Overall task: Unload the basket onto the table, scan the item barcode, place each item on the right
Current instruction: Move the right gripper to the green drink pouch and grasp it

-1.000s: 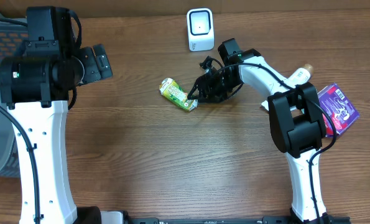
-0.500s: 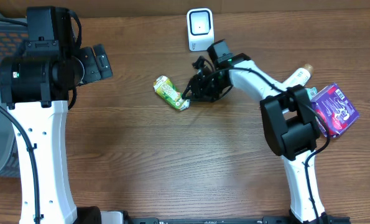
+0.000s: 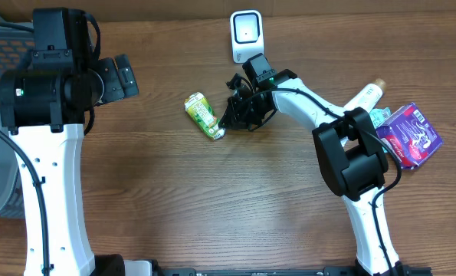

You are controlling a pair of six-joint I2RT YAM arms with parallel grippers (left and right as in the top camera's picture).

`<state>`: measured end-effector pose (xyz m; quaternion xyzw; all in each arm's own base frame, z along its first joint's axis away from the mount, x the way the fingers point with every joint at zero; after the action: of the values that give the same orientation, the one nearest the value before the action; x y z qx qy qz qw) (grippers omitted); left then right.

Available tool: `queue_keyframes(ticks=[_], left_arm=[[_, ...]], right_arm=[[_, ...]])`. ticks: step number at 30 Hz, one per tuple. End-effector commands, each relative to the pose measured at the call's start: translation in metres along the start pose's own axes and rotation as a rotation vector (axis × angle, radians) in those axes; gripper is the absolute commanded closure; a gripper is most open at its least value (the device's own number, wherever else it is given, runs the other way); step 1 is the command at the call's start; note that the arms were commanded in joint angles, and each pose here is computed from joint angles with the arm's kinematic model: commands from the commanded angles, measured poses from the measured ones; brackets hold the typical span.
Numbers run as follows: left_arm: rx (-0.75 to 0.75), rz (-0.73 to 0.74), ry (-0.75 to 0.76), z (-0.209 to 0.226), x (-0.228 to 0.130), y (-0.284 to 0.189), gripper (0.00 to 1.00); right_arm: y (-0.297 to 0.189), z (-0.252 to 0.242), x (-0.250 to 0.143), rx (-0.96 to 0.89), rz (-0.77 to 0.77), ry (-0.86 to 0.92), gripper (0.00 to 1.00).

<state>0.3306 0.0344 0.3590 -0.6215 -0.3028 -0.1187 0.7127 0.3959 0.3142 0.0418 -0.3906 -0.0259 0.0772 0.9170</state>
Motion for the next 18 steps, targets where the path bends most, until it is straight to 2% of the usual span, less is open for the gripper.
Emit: queue_keyframes(ticks=[1, 5, 10, 13, 18], left_arm=[[-0.011, -0.036, -0.023, 0.001, 0.004, -0.012, 0.01], [-0.011, -0.035, -0.023, 0.001, 0.004, -0.012, 0.01], [-0.011, -0.035, -0.023, 0.001, 0.004, -0.012, 0.0], [-0.011, -0.035, -0.023, 0.001, 0.004, -0.012, 0.01], [-0.011, -0.035, -0.023, 0.001, 0.004, -0.012, 0.0]], right_arm=[[-0.032, 0.001, 0.009, -0.162, -0.112, -0.013, 0.96], [-0.083, 0.004, 0.006, -0.484, -0.279, -0.039, 0.96], [-0.128, 0.002, -0.017, -0.944, -0.487, 0.018, 0.96], [-0.126, -0.002, -0.033, -1.129, -0.543, 0.017, 0.96], [-0.086, -0.016, -0.051, -1.27, -0.499, -0.089, 0.96]])
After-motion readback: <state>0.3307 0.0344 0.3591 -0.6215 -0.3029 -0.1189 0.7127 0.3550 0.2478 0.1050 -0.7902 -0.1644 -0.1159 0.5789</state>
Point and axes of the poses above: each gripper's point midway between its finger pads, its own y axis out along the fingers, its own z axis along the line the jaws close on, x = y × z, the point moved 3 cm from there along -y, back along the fingers, and after that the axes turned 4 degrees about y, right-handed, at the moved point
